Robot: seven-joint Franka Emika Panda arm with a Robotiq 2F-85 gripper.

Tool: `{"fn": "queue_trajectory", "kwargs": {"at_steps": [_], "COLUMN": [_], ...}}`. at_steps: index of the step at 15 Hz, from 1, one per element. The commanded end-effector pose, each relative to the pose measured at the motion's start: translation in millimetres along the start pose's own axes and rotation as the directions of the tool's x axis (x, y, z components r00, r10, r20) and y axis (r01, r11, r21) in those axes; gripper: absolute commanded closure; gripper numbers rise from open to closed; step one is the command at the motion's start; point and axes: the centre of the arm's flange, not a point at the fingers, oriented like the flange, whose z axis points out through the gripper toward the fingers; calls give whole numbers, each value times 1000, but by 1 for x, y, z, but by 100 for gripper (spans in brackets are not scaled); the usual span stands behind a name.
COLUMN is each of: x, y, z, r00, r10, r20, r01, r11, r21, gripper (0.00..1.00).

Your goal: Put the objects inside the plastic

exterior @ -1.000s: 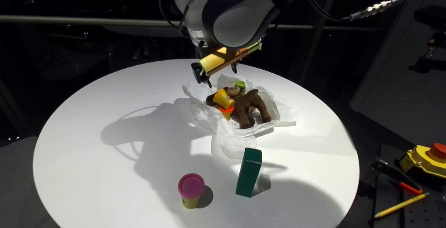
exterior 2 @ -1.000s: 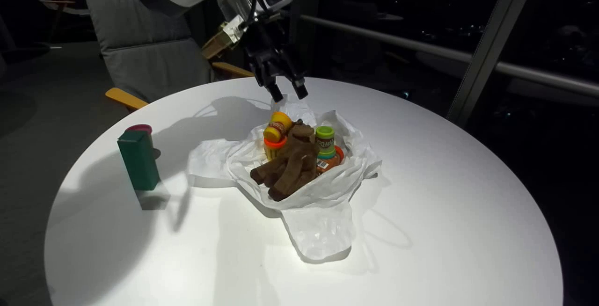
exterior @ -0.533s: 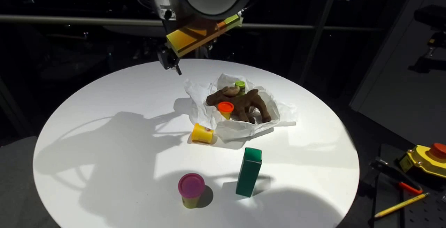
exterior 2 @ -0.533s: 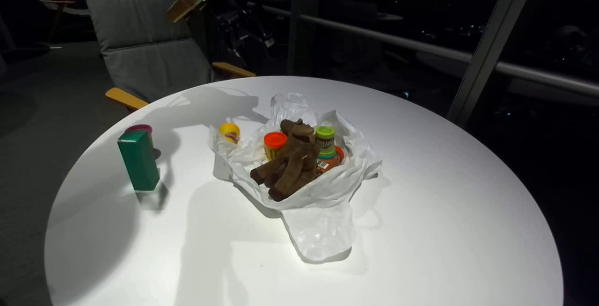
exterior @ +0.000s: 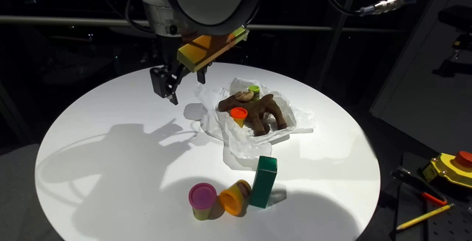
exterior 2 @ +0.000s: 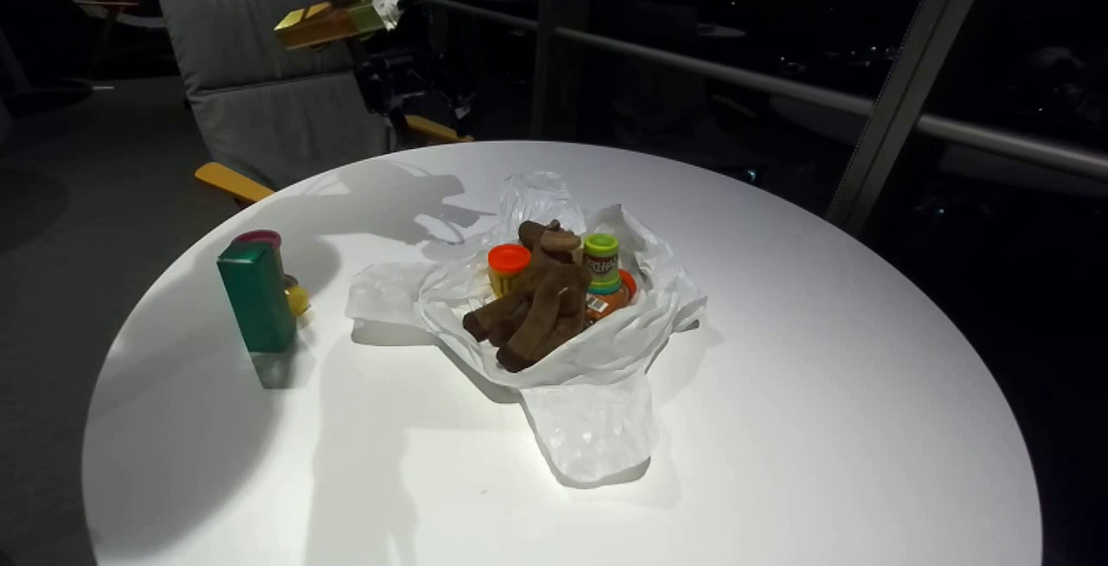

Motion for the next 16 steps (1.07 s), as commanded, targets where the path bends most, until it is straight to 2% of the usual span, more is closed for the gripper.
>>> {"fn": "queue_trajectory", "kwargs": {"at_steps": [1,7,10,14,16], "x": [-8,-18,-29,-51,-64], "y": [-3,-11,-21,-52,-68], "z": [6,23,24,11,10], "r00": [990,949,918,892,888], "r10": [-137,-289,-359,-412,-421], "r20": [41,126,171,187,185], "r01": [130,234,254,287,303], "r11": [982,913,861,835,838], "r21": [140,333,441,470,453], "gripper": [0,0,0,0,0]}}
